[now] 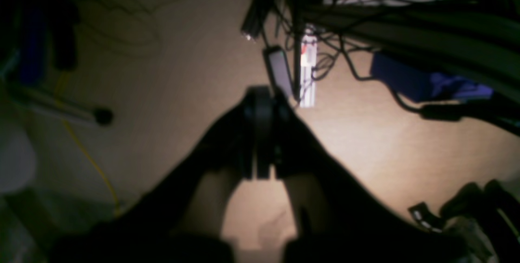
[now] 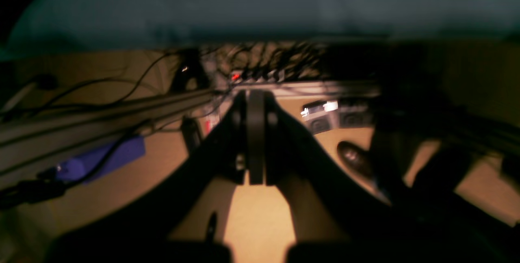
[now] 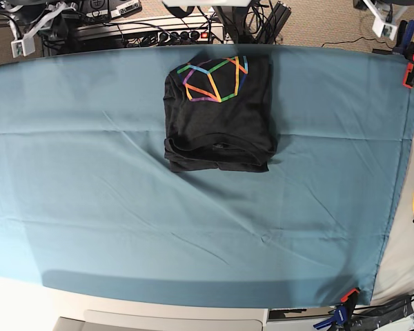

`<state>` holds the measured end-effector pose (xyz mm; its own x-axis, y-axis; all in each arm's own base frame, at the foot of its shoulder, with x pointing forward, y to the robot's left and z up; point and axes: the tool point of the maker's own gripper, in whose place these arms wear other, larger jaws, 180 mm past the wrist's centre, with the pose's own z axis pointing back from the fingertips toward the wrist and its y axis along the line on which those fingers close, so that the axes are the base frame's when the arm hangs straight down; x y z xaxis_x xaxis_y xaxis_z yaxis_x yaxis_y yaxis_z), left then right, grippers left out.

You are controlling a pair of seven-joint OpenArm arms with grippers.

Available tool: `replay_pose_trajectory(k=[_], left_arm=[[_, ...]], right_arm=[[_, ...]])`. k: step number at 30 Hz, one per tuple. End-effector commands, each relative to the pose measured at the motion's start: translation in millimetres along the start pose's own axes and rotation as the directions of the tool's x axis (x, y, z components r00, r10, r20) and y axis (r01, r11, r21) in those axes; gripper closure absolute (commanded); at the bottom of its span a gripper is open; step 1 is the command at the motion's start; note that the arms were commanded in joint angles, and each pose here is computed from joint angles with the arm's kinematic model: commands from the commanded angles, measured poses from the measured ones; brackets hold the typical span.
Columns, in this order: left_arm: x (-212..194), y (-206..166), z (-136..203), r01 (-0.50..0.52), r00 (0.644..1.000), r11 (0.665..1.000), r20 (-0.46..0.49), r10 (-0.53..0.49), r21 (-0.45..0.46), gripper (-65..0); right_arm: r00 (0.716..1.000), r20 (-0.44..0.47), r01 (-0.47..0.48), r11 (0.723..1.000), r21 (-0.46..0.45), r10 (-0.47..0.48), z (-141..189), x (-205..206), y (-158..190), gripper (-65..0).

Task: Fold the T-shirt properly

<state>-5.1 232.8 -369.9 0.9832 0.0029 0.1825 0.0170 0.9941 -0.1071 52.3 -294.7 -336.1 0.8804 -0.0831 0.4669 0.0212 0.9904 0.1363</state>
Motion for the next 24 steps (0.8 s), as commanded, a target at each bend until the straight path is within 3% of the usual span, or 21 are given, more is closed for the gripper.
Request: replay_pose_trajectory(k=[1, 6, 10, 13, 17, 19, 21, 24], left_arm=[[-11, -1, -5, -0.011, 1.0, 1.0, -0.027, 0.01, -0.016, 0.0], [-60, -15, -70, -0.038, 0.99, 0.997, -0.141, 0.028, -0.073, 0.0], [-82, -38, -131, 0.023, 0.974, 0.992, -0.222, -0.05, -0.124, 0.0], [-80, -39, -171, 0.06, 0.97, 0.994, -0.229, -0.079, -0.089, 0.0], [-56, -12, -220, 0.074, 0.987, 0.995, -0.147, -0.064, 0.065, 0.0], [-54, 1, -239, 0.066, 0.985, 0.99, -0.164, -0.045, 0.127, 0.0], [-63, 3, -255, 0.049, 0.976, 0.988, -0.216, -0.016, 0.146, 0.0], [-73, -8, -274, 0.008, 0.972, 0.989, -0.234, 0.027, 0.149, 0.0]], right_arm=[[1.0, -0.019, 0.023, 1.0, 0.0, -0.023, -1, -9, -7, 0.0], [0.962, -0.21, 0.18, 0.984, 0.011, -0.174, -55, -96, -15, 0.0], [0.918, -0.355, 0.2, 0.979, 0.033, -0.175, -113, -164, 3, 0.0], [0.902, -0.404, 0.171, 0.985, 0.014, -0.151, -151, -194, 9, 0.0], [0.911, -0.385, 0.115, 0.987, -0.112, -0.15, -196, -205, -4, 0.0], [0.932, -0.333, 0.091, 0.981, -0.169, -0.144, -217, -197, -10, 0.0], [0.942, -0.305, 0.073, 0.974, -0.215, -0.138, -233, -189, -12, 0.0], [0.95, -0.261, 0.118, 0.969, -0.215, -0.173, -256, -176, 6, 0.0]])
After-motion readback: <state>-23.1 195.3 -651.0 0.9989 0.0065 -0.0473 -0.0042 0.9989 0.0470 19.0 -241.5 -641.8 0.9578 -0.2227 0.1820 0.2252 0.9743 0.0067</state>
